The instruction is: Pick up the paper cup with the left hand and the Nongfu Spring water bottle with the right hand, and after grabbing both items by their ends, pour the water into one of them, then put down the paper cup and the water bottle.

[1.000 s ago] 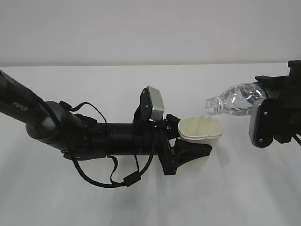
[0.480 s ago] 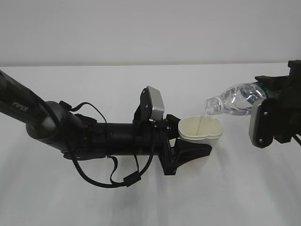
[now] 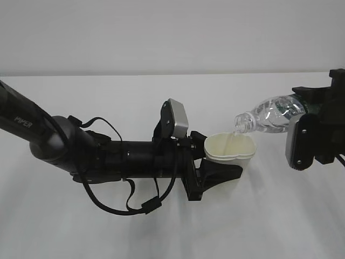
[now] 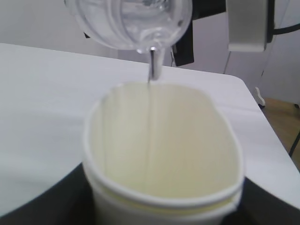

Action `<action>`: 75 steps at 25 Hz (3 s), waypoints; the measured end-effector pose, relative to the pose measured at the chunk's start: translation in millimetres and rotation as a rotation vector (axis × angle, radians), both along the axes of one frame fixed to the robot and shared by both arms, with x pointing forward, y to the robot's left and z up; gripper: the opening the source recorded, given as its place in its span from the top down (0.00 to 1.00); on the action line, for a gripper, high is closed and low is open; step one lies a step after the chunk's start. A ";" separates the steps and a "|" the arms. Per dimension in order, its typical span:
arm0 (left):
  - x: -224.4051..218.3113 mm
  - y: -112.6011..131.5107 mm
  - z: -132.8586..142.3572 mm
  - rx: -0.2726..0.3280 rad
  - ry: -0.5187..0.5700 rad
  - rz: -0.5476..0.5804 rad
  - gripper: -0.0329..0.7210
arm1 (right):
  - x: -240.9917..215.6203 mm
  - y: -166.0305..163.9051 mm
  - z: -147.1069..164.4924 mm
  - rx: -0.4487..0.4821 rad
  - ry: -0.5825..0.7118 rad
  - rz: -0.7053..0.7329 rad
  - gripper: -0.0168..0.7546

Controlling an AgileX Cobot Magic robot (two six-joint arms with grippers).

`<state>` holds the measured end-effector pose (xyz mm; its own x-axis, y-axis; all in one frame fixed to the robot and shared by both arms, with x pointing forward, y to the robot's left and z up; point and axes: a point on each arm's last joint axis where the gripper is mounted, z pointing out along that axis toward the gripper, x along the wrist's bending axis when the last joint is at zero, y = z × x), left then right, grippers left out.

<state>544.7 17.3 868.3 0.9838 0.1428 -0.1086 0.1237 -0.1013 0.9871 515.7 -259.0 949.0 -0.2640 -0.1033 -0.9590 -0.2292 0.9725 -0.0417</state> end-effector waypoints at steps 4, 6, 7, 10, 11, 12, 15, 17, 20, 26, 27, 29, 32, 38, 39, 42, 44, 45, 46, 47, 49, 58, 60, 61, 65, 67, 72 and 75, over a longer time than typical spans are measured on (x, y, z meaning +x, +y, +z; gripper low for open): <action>0.0 0.0 0.0 0.000 0.000 0.000 0.38 | 0.0 0.0 0.0 0.000 0.000 0.000 0.48; 0.0 0.0 0.0 0.000 0.000 0.000 0.38 | 0.0 0.0 0.0 -0.001 0.000 0.000 0.48; 0.0 0.0 0.0 0.000 0.000 0.000 0.38 | 0.0 0.0 0.0 -0.001 0.000 0.000 0.48; 0.0 0.0 0.0 0.000 0.000 0.000 0.38 | 0.0 0.0 0.0 -0.001 0.000 0.000 0.48; 0.0 0.0 0.0 0.000 0.000 0.000 0.38 | 0.0 0.0 0.0 -0.001 0.000 0.000 0.48; 0.0 0.0 0.0 0.000 0.000 0.000 0.38 | 0.0 0.0 0.0 -0.001 0.000 0.000 0.48; 0.0 0.0 0.0 0.000 0.000 0.000 0.38 | 0.0 0.0 0.0 -0.002 0.000 0.001 0.48; 0.0 0.0 0.0 0.000 0.000 0.000 0.38 | 0.0 0.0 0.0 -0.002 0.000 0.001 0.48; 0.0 0.0 0.0 0.000 0.000 0.000 0.38 | 0.0 0.0 0.0 -0.004 -0.001 0.001 0.48; 0.0 0.0 0.0 0.000 0.000 0.000 0.38 | 0.0 0.0 0.0 -0.004 -0.001 0.001 0.48; 0.0 0.0 0.0 0.000 0.000 0.000 0.38 | 0.0 0.0 0.0 -0.004 -0.001 0.001 0.48; 0.0 0.0 0.0 0.000 0.000 0.000 0.38 | 0.0 0.0 0.0 -0.006 -0.002 0.002 0.48; 0.0 0.0 0.0 0.000 0.000 0.000 0.38 | 0.0 0.0 0.0 -0.006 -0.002 0.002 0.48; 0.0 0.0 0.0 0.000 0.000 0.000 0.38 | 0.0 0.0 0.2 -0.005 -0.003 0.002 0.48; 0.0 0.0 0.0 0.000 0.000 0.000 0.38 | 0.0 0.0 0.2 -0.005 -0.003 0.002 0.48; 0.0 0.0 0.0 0.000 0.000 0.000 0.38 | 0.0 0.0 0.2 -0.005 -0.003 0.002 0.48; 0.0 0.0 0.0 0.000 0.000 0.000 0.38 | 0.0 0.0 0.2 -0.005 -0.003 0.002 0.48; 0.0 0.0 0.0 0.000 0.000 0.000 0.38 | 0.0 0.0 0.2 -0.006 -0.003 0.002 0.48; 0.0 0.0 0.0 0.000 0.000 0.000 0.38 | 0.0 0.0 0.2 -0.006 -0.003 0.002 0.48; 0.0 0.0 0.0 0.000 0.000 0.000 0.38 | 0.0 0.0 0.2 -0.006 -0.003 0.002 0.48; 0.0 0.0 0.0 0.000 0.000 0.000 0.38 | 0.0 0.0 0.2 -0.006 -0.003 0.002 0.48; 0.0 0.0 0.0 0.000 0.000 0.000 0.38 | 0.0 0.0 0.2 -0.025 -0.008 0.008 0.48; 0.0 0.0 0.0 0.000 0.000 0.000 0.38 | 0.0 0.0 0.2 -0.027 -0.008 0.008 0.48; 0.0 0.0 0.0 0.000 0.000 0.000 0.38 | 0.0 0.0 0.2 -0.027 -0.008 0.008 0.48; 0.0 0.0 0.0 0.000 0.000 0.000 0.38 | 0.0 0.0 0.2 -0.027 -0.008 0.008 0.48; 0.0 0.0 0.0 0.000 0.000 0.000 0.38 | 0.0 0.0 0.2 -0.027 -0.008 0.008 0.48; 0.0 0.0 0.0 0.000 0.000 0.000 0.38 | 0.0 0.0 0.2 -0.027 -0.008 0.008 0.48; 0.0 0.0 0.0 0.000 0.000 0.000 0.38 | 0.0 0.0 0.2 -0.027 -0.008 0.008 0.48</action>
<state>544.7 17.3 868.3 0.9838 0.1428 -0.1086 0.1237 -0.1013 0.9871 515.8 -259.0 949.2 -0.2552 -0.1317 -0.9579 -0.2369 0.9690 -0.0701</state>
